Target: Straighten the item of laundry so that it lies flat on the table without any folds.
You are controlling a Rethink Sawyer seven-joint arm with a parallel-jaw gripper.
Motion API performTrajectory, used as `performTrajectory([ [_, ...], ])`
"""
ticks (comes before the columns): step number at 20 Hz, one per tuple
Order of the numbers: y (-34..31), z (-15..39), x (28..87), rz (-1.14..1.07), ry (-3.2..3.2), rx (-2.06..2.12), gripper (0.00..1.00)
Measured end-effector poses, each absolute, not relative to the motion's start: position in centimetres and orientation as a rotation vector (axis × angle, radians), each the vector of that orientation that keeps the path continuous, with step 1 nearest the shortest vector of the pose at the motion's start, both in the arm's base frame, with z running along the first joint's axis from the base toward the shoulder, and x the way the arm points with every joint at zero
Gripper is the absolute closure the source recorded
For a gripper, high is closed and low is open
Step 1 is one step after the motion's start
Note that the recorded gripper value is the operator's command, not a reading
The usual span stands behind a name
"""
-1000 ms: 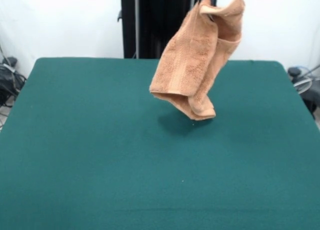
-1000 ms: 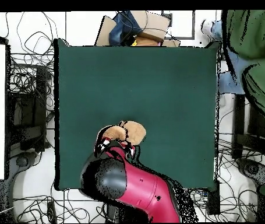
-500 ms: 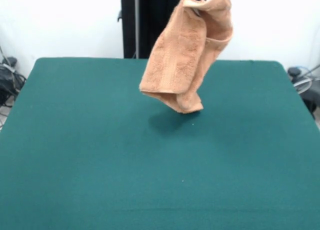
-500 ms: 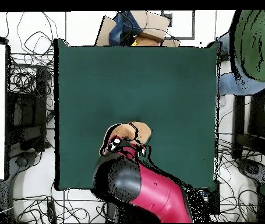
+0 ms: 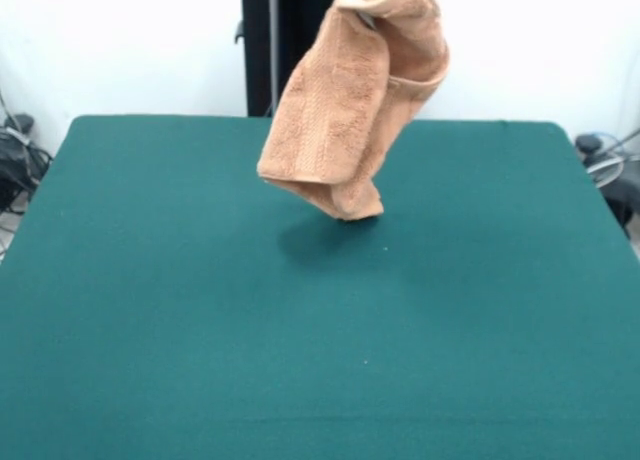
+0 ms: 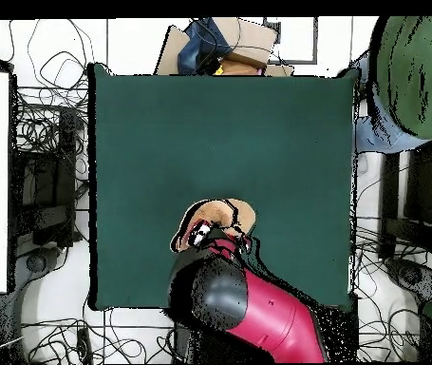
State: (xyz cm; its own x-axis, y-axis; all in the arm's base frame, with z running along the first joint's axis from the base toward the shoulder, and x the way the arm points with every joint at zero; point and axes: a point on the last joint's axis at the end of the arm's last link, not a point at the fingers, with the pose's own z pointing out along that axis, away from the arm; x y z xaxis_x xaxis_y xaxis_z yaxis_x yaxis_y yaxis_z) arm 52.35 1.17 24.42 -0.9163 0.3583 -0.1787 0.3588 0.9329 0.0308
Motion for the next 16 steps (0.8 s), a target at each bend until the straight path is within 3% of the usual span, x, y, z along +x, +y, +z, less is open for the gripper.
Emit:
performTrajectory([
  [16, -1.3, 24.5, 52.2, -0.011, 2.894, 0.613, 1.0],
])
